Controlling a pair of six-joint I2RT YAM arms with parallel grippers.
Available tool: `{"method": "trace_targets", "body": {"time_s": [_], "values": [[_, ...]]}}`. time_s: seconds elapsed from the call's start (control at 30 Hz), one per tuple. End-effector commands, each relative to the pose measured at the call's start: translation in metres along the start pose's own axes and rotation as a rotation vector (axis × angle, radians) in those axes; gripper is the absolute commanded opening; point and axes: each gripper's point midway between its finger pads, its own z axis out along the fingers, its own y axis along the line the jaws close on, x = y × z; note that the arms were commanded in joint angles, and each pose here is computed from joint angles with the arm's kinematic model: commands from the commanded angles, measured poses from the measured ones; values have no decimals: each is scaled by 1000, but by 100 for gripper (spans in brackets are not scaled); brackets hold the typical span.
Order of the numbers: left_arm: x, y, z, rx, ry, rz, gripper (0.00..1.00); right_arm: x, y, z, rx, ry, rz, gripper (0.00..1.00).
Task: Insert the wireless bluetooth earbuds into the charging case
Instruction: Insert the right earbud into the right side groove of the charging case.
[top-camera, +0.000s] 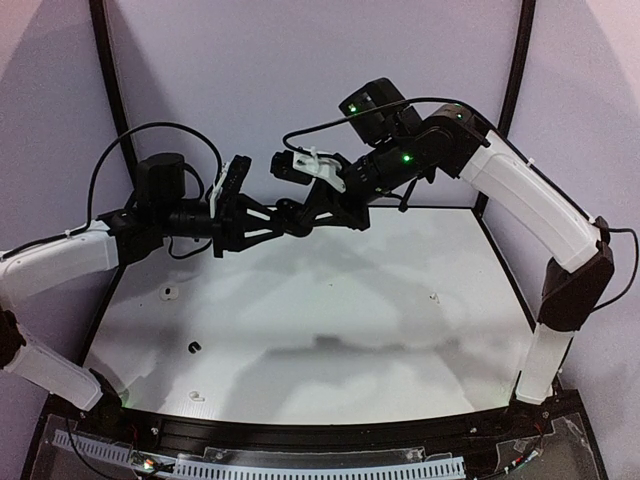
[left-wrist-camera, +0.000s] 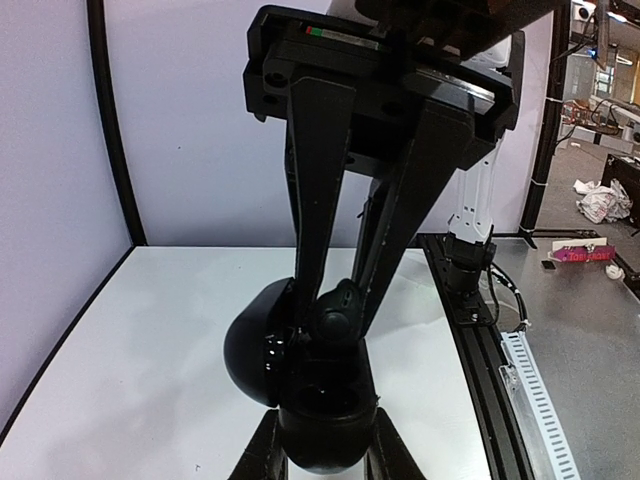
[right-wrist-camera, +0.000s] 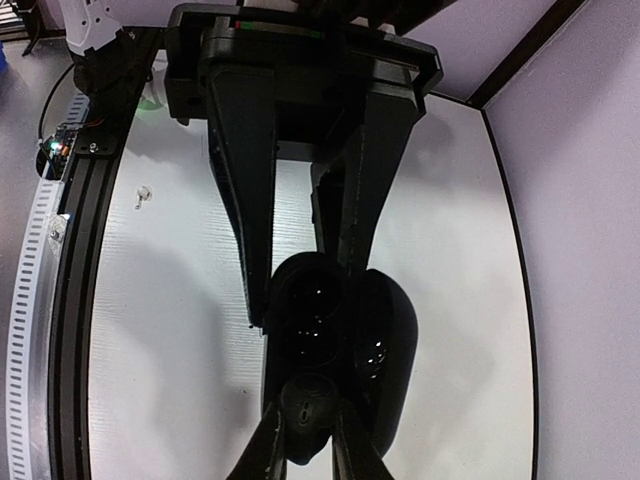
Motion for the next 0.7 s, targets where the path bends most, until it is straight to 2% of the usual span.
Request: {"method": "trace_targets", "body": {"time_s": [0.0, 0.23, 0.67], "values": [[-18, -10, -3, 34, -62, 49, 1, 2, -1, 9, 12, 26, -9, 16], [-19, -10, -3, 30, -68, 41, 1, 1, -1, 9, 10, 23, -9, 18], [-27, -10, -6, 27, -131, -61, 1, -4, -3, 2, 19, 10, -13, 20]]}}
